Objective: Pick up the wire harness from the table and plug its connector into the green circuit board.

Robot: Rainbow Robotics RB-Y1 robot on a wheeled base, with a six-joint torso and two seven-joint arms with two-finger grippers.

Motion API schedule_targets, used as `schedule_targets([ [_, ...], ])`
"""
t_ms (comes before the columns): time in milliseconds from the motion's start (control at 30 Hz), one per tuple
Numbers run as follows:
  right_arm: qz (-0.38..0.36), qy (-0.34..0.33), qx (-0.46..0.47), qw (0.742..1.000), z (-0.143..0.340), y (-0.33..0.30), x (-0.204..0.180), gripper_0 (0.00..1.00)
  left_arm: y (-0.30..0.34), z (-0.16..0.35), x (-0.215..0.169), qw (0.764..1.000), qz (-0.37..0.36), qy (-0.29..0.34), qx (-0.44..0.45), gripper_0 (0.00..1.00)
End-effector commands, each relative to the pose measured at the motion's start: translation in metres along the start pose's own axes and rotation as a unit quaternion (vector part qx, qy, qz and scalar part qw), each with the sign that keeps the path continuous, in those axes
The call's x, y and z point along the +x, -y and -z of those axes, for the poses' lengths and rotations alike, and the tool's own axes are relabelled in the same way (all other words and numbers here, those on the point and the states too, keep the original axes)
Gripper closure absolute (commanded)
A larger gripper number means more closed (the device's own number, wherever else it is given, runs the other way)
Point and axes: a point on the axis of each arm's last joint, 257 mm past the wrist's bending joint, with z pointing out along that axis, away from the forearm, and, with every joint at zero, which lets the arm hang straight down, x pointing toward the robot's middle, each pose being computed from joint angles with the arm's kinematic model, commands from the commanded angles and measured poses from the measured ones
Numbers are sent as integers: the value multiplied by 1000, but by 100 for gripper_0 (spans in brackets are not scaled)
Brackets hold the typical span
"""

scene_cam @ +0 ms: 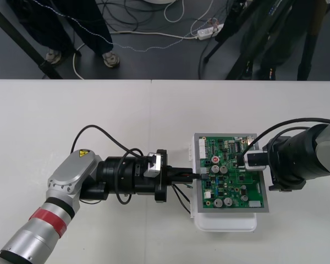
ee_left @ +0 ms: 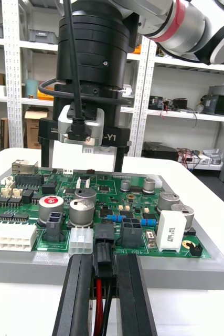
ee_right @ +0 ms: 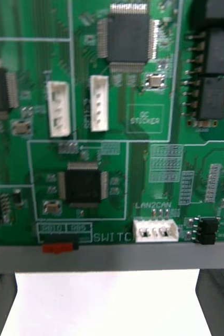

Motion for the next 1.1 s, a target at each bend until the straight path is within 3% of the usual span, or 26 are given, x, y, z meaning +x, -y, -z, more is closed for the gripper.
schedule_targets([
  [33,-7,13,11,1000,1,-1,-13,0,-7,-24,-14,999,-51,9,10,100],
  [1100,3,31,13,999,4,-6,-31,0,-2,-31,-22,998,-60,25,17,100],
])
